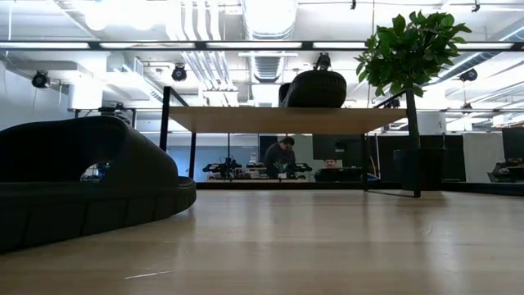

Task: Pick and place slides into the shelf
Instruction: Put the black slide on the shelf

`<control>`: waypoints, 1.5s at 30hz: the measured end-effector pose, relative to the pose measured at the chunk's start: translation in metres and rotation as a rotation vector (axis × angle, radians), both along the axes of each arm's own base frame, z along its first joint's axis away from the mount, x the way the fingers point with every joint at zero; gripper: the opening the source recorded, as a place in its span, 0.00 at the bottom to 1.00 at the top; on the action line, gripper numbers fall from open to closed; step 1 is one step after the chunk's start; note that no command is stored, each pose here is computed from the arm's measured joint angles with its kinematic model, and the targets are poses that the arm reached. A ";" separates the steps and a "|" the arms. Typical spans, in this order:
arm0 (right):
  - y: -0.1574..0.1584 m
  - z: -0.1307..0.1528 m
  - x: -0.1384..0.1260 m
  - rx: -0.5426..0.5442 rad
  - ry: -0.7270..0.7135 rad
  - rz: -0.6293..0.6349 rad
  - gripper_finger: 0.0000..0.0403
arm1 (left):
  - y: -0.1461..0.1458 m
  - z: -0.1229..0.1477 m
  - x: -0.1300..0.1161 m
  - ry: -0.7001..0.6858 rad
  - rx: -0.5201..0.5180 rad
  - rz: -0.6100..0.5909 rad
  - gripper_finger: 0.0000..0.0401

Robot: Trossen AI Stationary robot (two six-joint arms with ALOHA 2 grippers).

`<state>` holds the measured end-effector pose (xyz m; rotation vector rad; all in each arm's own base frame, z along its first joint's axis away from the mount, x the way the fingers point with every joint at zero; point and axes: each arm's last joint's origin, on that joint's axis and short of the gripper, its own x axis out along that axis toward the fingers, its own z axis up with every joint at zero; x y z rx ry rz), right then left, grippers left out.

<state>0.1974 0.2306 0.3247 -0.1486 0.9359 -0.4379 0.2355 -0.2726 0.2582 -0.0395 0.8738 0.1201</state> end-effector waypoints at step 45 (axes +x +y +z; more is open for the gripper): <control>-0.003 -0.019 -0.004 0.065 0.067 -0.114 0.49 | 0.042 -0.103 0.035 0.239 0.648 0.263 0.54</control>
